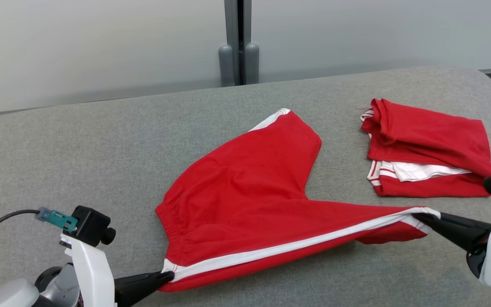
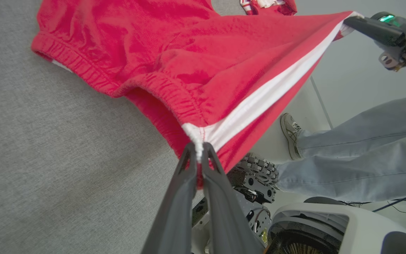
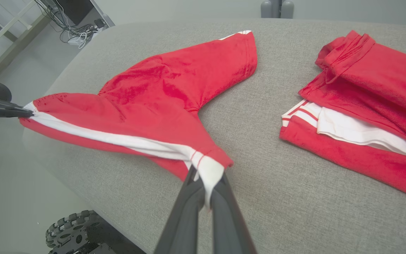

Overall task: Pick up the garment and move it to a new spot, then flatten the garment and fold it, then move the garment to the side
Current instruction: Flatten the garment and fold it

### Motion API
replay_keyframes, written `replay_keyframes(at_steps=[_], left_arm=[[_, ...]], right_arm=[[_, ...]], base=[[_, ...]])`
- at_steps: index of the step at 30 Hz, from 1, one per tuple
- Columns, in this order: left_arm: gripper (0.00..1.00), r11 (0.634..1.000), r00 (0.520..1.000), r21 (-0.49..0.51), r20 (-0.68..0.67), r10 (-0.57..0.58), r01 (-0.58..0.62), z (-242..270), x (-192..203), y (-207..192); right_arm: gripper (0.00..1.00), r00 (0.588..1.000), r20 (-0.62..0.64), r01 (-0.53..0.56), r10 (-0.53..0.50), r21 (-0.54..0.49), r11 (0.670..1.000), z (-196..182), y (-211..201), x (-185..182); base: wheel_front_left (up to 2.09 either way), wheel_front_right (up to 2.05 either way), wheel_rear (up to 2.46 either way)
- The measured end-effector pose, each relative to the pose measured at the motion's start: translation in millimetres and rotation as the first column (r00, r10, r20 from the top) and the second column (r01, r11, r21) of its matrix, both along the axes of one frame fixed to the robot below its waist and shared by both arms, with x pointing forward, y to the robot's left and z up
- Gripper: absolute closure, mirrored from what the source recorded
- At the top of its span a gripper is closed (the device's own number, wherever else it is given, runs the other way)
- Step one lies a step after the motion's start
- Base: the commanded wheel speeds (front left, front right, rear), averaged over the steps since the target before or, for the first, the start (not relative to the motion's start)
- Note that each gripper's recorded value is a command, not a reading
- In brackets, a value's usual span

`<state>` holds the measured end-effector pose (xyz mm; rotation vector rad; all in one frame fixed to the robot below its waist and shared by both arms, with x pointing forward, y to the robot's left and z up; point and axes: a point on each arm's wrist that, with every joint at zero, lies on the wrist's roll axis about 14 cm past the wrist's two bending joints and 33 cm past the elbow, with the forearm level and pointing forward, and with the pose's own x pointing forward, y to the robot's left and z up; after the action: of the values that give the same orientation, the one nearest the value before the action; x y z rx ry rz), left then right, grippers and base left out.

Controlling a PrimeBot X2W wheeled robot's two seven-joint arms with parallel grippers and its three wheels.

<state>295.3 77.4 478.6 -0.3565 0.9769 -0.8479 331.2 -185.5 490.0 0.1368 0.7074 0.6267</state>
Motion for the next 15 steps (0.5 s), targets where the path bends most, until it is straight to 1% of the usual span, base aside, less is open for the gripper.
replay_keyframes(at_steps=[3, 5, 8, 11, 15], left_arm=[[1.0, 1.0, 0.999, 0.001, -0.048, 0.0, 0.0, -1.4, -1.5, 1.5], [1.0, 1.0, 0.996, 0.001, -0.089, -0.015, 0.015, -1.6, 0.6, 1.6], [1.0, 1.0, 0.992, -0.015, -0.127, -0.021, 0.02, 4.0, 18.4, 1.2], [1.0, 0.999, 0.985, -0.047, -0.169, -0.027, 0.019, 9.1, 39.7, 1.3], [1.0, 0.999, 0.968, -0.03, -0.249, -0.018, 0.011, 1.6, 65.8, 13.0]], right_arm=[[1.0, 1.0, -0.008, -0.003, 0.003, -0.002, 1.0, 1.1, 0.7, 9.3], [1.0, 1.0, 0.008, -0.011, 0.01, 0.004, 1.0, 5.4, 5.6, 24.4], [1.0, 0.999, 0.008, -0.035, 0.035, -0.026, 0.999, 6.6, 10.0, 50.7], [1.0, 0.997, -0.021, -0.075, 0.074, -0.072, 0.995, 2.1, 17.5, 78.4], [1.0, 0.989, -0.053, -0.143, 0.138, -0.11, 0.984, -2.0, 38.1, 119.1]], base=[[0.0, 0.0, 0.0], [0.0, 0.0, 0.0], [0.0, 0.0, 0.0], [0.0, 0.0, 0.0], [0.0, 0.0, 0.0]])
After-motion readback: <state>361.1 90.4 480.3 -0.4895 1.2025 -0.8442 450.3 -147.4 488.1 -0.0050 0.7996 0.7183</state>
